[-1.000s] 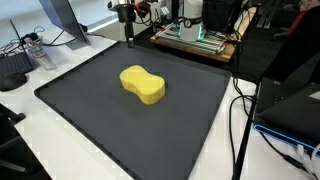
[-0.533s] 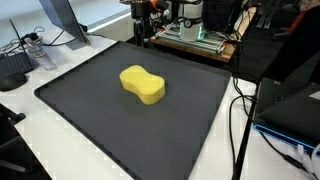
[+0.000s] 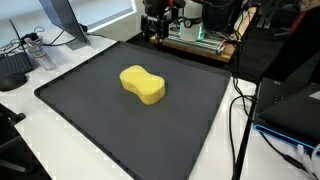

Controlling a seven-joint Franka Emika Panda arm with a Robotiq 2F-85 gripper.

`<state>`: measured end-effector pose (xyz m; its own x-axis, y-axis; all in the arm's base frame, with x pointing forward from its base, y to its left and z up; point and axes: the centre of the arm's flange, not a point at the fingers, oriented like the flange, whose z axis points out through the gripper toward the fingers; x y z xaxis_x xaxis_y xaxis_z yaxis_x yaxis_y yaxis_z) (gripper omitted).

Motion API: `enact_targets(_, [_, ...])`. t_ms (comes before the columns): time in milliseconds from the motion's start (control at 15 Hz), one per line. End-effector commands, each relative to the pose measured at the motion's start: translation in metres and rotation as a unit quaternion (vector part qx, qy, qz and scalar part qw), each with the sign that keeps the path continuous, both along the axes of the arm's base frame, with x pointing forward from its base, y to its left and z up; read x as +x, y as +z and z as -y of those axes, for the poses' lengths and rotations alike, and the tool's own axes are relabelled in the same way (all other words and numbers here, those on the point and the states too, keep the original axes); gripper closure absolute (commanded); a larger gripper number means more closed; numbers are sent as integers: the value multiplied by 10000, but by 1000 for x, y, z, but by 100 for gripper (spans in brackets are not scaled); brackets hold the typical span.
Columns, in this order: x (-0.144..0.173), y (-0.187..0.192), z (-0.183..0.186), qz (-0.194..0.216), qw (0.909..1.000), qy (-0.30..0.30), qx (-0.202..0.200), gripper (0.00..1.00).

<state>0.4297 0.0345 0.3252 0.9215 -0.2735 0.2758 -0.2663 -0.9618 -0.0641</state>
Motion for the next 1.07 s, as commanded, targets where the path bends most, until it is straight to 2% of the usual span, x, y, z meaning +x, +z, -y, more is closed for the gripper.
enact_targets(0, [12,43,-42,-208,9976,364,-544,0])
enact_targets(333, [33,68,-97,-653,9863,1068,-1078,0])
enact_targets(533, [44,70,-128,-940,9751,1408,-1430,0])
enact_targets(800, [71,64,-165,-1390,9548,1746,-1963,0])
enact_targets(867, [40,67,-142,-1150,9634,1668,-1753,0])
enact_targets(1000, [45,61,-148,-1218,9620,1712,-1746,0])
